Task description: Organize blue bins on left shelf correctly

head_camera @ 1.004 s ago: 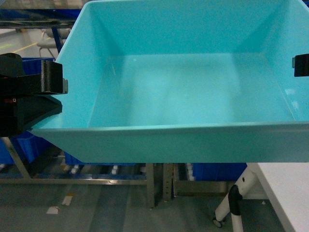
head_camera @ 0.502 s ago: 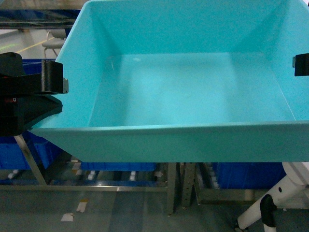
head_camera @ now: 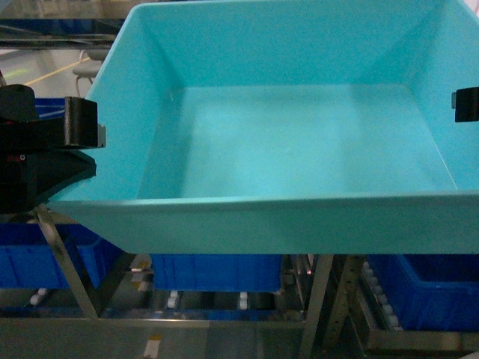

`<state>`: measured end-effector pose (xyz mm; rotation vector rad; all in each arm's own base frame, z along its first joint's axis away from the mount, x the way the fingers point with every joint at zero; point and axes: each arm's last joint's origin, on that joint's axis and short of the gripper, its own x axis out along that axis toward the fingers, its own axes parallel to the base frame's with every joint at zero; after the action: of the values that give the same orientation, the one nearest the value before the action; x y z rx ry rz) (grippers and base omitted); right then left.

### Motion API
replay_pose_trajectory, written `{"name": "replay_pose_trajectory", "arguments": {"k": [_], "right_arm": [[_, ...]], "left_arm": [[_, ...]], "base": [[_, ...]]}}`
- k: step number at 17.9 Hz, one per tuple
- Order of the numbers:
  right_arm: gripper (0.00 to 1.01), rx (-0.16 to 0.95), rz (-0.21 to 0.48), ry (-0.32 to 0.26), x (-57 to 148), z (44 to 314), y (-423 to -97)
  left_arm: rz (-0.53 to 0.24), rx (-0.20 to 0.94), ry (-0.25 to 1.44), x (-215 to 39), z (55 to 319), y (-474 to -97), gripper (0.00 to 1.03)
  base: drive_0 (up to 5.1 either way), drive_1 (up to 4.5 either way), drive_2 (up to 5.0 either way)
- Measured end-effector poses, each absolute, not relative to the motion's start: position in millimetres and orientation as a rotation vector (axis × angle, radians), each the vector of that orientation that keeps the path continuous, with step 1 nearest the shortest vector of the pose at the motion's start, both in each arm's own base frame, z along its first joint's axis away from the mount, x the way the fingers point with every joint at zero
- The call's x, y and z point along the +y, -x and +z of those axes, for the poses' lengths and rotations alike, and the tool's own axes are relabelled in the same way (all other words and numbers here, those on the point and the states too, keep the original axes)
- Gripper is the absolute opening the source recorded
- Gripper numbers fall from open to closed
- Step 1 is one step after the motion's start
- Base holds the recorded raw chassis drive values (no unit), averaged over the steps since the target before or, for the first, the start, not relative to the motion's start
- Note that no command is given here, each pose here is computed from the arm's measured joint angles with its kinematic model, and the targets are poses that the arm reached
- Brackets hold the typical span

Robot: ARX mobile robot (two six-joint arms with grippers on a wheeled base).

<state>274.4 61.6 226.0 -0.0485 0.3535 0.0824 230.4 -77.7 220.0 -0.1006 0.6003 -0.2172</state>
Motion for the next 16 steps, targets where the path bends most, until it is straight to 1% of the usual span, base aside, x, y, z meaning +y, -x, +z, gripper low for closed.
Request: {"name": "replay_pose_trajectory", "arguments": {"k": [4, 8, 16], "right_arm": [[0.02, 0.345, 0.085, 0.050, 61.9, 226.9, -274.6], [0.02, 0.344, 0.083, 0.050, 61.7, 226.9, -274.7], [0.02, 0.346, 0.080, 0.051, 61.4, 226.8, -274.6]], "left_arm": [[-0.215, 0.595, 0.100, -76.8, 220.5, -230.9, 0.02], [-0.217, 0.594, 0.099, -77.3, 220.1, -231.4, 0.02], [-0.220, 0.595, 0.098, -78.0, 220.1, -230.9, 0.02]], "base": [[-0.2, 3.30, -3.6], [0.0, 0.00, 0.0], [-4.4, 4.18, 0.2]]}}
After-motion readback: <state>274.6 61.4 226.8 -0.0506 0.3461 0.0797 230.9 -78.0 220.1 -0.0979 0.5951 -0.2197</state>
